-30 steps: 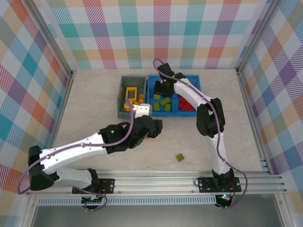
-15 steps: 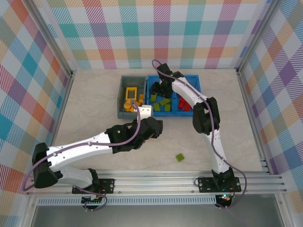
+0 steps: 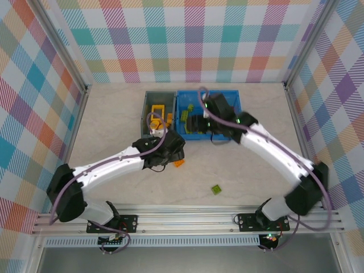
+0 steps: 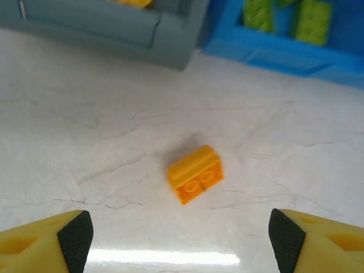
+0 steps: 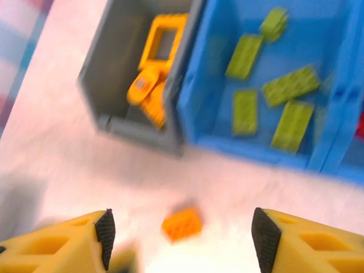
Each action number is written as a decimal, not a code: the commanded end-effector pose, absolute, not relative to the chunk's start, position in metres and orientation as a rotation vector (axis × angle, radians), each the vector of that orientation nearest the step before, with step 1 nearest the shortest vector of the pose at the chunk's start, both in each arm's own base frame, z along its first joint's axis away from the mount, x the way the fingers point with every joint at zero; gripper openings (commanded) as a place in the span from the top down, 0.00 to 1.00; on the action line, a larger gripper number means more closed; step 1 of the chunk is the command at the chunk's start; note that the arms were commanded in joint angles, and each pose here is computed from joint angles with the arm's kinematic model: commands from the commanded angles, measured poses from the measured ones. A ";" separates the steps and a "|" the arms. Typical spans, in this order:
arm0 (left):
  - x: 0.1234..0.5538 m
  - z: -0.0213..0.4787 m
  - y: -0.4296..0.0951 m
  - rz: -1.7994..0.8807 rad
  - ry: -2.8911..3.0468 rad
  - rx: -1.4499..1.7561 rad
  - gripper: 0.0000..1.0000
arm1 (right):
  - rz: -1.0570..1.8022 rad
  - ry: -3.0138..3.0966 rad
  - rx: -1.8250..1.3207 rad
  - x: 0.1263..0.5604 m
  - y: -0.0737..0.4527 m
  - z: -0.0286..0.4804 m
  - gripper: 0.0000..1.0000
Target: Sort the legos into containers by color
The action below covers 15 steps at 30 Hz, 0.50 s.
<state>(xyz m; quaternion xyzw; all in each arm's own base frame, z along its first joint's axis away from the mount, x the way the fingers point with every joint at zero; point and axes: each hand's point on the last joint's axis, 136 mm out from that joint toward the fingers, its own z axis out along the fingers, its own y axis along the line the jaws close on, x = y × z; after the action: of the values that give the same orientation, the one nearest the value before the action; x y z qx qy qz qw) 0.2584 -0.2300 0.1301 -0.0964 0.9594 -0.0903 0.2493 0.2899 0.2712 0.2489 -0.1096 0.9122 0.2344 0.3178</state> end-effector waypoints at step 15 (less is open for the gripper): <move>0.276 0.046 -0.267 -0.258 2.845 -0.479 0.14 | 0.717 2.367 -0.649 0.126 0.243 0.221 0.24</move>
<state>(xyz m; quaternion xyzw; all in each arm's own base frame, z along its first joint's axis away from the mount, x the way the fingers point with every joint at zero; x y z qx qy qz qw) 0.2656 -0.2594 0.0421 -0.1403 0.9802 -0.0702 0.1210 0.1277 0.2469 0.2304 -0.2491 0.8754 0.2907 0.2952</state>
